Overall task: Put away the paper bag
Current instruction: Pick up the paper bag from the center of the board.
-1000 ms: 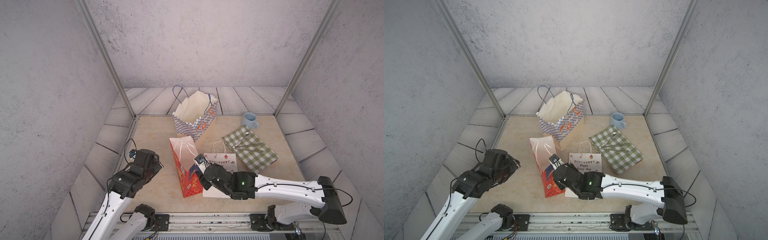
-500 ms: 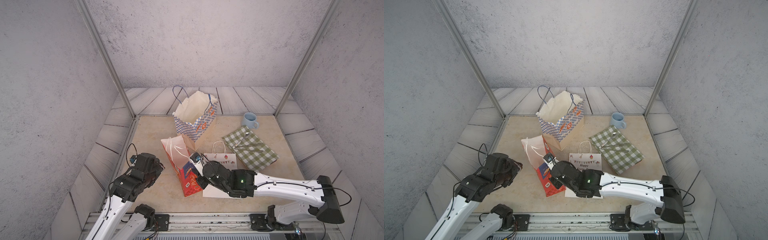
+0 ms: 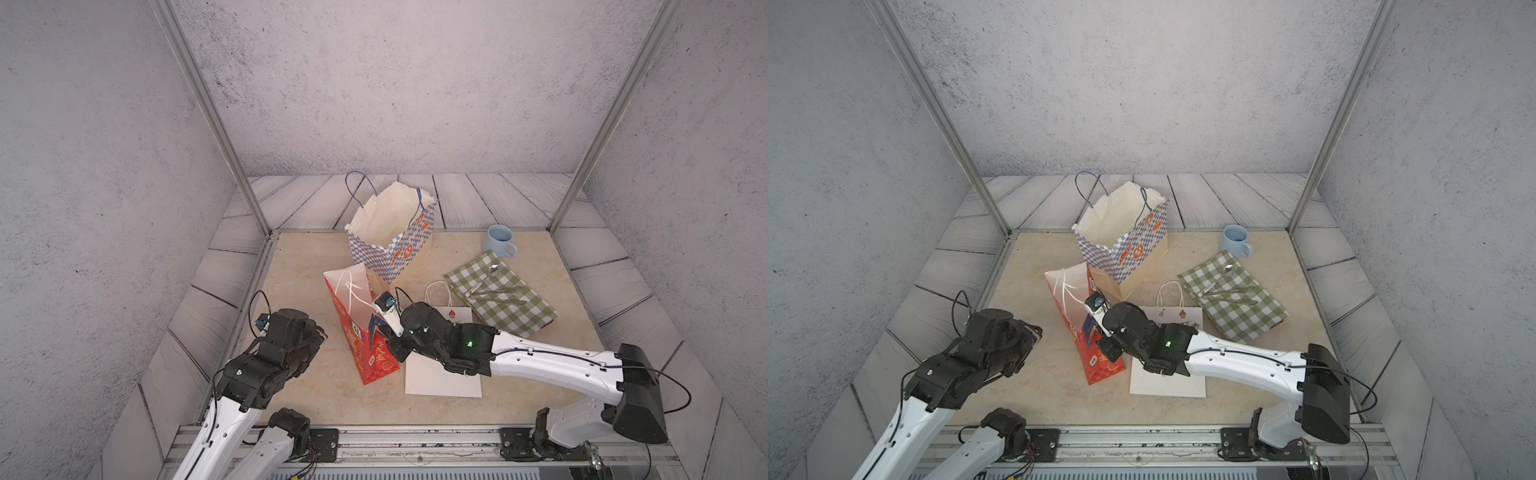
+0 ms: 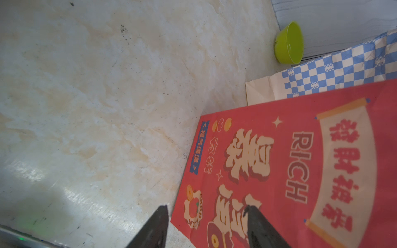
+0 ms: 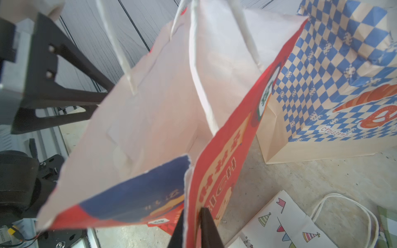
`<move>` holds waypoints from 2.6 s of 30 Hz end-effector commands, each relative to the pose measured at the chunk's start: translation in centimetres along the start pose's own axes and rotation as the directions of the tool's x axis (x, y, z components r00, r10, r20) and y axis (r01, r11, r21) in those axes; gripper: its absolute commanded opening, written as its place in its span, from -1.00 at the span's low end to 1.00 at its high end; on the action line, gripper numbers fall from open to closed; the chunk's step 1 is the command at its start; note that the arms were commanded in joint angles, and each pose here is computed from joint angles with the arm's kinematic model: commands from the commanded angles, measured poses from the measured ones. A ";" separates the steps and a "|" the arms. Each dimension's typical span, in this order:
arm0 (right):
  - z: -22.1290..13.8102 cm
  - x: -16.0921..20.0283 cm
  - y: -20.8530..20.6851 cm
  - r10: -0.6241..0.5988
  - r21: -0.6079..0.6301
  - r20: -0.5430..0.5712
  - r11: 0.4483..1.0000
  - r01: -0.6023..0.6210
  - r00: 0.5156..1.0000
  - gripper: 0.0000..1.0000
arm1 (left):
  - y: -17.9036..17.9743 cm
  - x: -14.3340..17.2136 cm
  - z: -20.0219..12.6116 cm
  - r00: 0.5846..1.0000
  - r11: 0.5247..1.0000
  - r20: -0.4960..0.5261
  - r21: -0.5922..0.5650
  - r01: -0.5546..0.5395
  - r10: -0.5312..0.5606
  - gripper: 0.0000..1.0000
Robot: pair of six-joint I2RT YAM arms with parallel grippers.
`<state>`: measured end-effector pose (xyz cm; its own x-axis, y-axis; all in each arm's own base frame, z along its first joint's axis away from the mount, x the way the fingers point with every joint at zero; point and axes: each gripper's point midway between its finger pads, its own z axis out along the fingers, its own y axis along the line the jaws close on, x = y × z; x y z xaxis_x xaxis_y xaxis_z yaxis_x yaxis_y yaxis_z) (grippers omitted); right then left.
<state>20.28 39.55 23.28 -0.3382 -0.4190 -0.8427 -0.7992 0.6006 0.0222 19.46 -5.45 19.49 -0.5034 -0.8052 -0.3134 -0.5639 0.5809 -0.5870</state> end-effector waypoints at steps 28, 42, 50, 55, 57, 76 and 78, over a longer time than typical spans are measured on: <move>-2.9 2.4 -1.4 0.072 -0.040 0.182 0.997 -0.066 0.981 0.50 | -0.3 -2.7 0.5 0.988 0.996 0.127 -0.021 -0.087 0.089 0.17; -0.1 0.9 -1.7 -0.057 0.038 0.271 0.998 0.049 0.961 0.08 | -3.3 -7.4 -4.5 0.927 0.976 0.306 -0.042 -0.212 0.215 0.19; 1.1 -0.1 -1.5 -0.058 0.045 0.298 0.998 0.047 0.953 -0.21 | -4.7 -8.3 -6.1 0.918 0.978 0.342 -0.005 -0.210 0.199 0.19; 1.1 -0.5 -1.7 -0.056 0.060 0.313 0.997 0.040 0.948 -0.43 | -5.6 -9.2 -7.2 0.902 0.973 0.376 -0.002 -0.230 0.214 0.19; 1.2 -0.5 -1.5 -0.055 0.053 0.311 0.998 0.041 0.949 -0.53 | -5.7 -9.5 -7.6 0.895 0.972 0.389 -0.007 -0.236 0.220 0.19; -2.0 -1.1 -2.7 -0.165 -0.172 0.288 0.960 0.221 0.943 -0.94 | -5.8 -9.0 -7.2 0.863 0.936 0.387 -0.003 -0.352 0.325 0.21; -2.9 -0.9 -3.0 -0.164 -0.225 0.287 0.946 0.232 0.944 -0.94 | -7.1 -8.7 -7.2 0.845 0.908 0.380 0.029 -0.417 0.376 0.25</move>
<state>22.96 36.64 23.55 -0.0884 -0.3121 -0.9459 -0.8979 0.4362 -0.0601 22.30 -0.37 30.73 -0.3624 -0.5644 -0.7417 -0.3854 0.8153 -0.4321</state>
